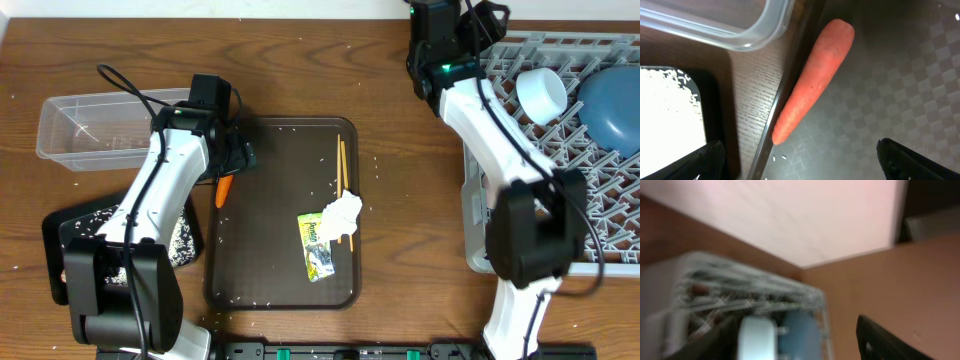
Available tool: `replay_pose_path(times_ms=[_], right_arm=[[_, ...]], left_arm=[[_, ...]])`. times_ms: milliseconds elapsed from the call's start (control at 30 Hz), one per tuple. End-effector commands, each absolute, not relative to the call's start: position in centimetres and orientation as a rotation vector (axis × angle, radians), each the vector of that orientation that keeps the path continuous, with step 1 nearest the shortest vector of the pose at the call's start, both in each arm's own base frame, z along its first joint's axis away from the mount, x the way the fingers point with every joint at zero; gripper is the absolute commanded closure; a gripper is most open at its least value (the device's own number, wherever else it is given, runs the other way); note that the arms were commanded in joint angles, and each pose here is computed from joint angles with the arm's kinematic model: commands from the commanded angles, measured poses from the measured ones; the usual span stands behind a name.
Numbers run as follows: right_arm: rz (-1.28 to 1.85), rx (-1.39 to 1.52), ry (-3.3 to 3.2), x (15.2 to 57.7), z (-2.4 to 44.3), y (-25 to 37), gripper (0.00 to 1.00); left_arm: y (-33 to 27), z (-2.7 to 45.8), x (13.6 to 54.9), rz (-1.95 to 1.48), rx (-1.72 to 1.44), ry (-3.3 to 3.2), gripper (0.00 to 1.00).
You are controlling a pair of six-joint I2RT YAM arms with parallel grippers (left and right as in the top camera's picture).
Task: Sort waste into correct bins and load items into the dishwasher rack
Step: 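Move the right gripper left over the chopsticks on the tray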
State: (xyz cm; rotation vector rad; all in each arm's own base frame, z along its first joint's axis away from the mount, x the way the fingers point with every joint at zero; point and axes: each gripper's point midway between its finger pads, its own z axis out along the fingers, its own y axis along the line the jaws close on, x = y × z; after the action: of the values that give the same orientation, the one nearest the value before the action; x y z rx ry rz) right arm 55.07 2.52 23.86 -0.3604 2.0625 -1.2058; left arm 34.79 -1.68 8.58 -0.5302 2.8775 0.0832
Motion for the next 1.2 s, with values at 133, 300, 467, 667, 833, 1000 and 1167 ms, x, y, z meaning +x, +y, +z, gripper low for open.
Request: replay_pose_path(times_ms=[133, 300, 467, 667, 833, 1000, 1167], right_arm=[[0.090, -0.461, 2.328, 50.7, 20.0, 16.7, 0.29], [0.587, -0.554, 2.429, 46.4, 17.7, 23.2, 0.35], [0.586, -0.579, 2.522, 44.3, 14.7, 25.1, 0.44], [0.618, -0.473, 2.563, 44.3, 14.5, 24.8, 0.44], [0.610, -0.467, 2.598, 43.8, 14.1, 24.4, 0.43], [0.593, -0.463, 2.611, 43.6, 13.9, 24.1, 0.43], [0.462, -0.434, 2.594, 44.8, 13.6, 23.2, 0.37]], left_arm=[[-1.3, 8.8, 34.7, 0.102, -0.517, 2.873, 0.02], [-1.3, 8.8, 34.7, 0.102, -0.517, 2.873, 0.02], [-1.3, 8.8, 34.7, 0.102, -0.517, 2.873, 0.02], [-1.3, 8.8, 34.7, 0.102, -0.517, 2.873, 0.02], [-1.6, 8.9, 35.1, 0.074, -0.534, 2.856, 0.02], [-2.0, 9.2, 36.5, 0.027, -0.543, 2.801, 0.02], [-2.1, 8.8, 37.9, 0.036, -0.384, 2.789, 0.04]])
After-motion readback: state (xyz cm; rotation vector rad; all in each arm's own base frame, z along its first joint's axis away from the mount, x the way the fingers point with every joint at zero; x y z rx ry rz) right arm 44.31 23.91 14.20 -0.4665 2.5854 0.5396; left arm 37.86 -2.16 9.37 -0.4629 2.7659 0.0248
